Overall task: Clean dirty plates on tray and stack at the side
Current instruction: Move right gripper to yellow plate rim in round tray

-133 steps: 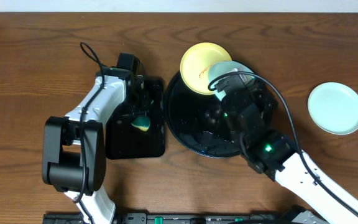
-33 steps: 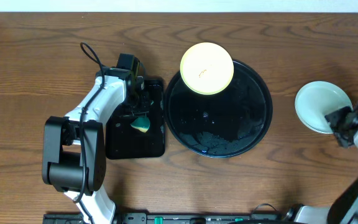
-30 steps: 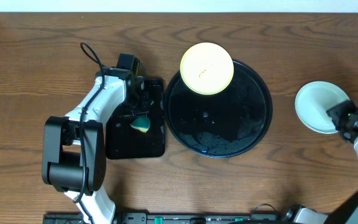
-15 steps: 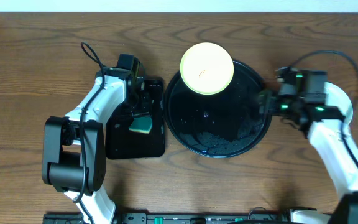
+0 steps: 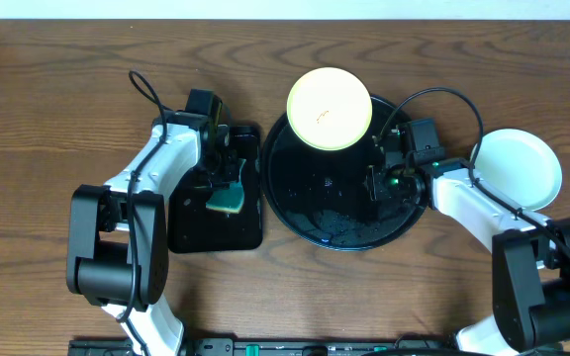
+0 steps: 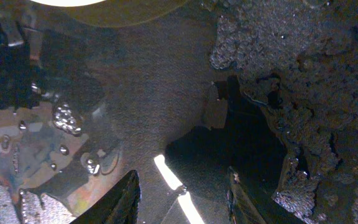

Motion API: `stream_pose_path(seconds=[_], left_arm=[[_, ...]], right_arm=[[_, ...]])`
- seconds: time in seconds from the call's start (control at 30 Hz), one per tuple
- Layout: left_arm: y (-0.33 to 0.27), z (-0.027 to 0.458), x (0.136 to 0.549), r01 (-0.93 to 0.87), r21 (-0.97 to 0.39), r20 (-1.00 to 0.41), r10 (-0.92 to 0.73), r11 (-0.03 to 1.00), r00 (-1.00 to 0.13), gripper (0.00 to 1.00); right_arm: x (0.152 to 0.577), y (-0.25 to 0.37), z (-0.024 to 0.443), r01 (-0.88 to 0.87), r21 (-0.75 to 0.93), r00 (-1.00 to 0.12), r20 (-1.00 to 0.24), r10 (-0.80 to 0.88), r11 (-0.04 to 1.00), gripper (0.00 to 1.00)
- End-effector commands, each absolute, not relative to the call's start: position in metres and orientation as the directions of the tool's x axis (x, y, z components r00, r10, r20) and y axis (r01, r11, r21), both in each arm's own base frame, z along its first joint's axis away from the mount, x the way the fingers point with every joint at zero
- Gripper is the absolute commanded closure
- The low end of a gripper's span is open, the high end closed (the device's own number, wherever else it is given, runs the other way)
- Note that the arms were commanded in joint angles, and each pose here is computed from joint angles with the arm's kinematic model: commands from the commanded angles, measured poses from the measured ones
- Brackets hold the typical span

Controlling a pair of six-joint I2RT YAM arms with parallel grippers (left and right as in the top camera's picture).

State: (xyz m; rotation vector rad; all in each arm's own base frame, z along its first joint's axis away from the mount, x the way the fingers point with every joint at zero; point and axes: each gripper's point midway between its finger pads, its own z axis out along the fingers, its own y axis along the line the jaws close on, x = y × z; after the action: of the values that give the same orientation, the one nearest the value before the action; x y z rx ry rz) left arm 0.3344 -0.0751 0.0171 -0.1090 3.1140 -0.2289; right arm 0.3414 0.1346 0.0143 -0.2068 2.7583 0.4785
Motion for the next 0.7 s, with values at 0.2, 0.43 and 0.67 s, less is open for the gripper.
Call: stream_pose_path(seconds=[0.2, 0.43, 0.67], left_arm=[[-0.067, 0.062, 0.352, -0.055, -0.160, -0.119, -0.074, 0.986, -0.990, 0.39], [-0.066, 0.052, 0.340, -0.066, -0.154, -0.077, -0.078, 0.986, -0.994, 0.34], [-0.068, 0.024, 0.324, -0.061, -0.159, -0.047, -0.069, 0.985, -0.996, 0.34]], right_arm=[[0.351, 0.137, 0.017, -0.205, 0.291, -0.918, -0.389, -0.080, 0.934, 0.49], [0.387, 0.147, 0.051, -0.232, 0.302, -0.860, -0.508, -0.050, 0.925, 0.23], [0.410, 0.153, 0.096, -0.248, 0.295, -0.848, -0.527, -0.059, 0.923, 0.22]])
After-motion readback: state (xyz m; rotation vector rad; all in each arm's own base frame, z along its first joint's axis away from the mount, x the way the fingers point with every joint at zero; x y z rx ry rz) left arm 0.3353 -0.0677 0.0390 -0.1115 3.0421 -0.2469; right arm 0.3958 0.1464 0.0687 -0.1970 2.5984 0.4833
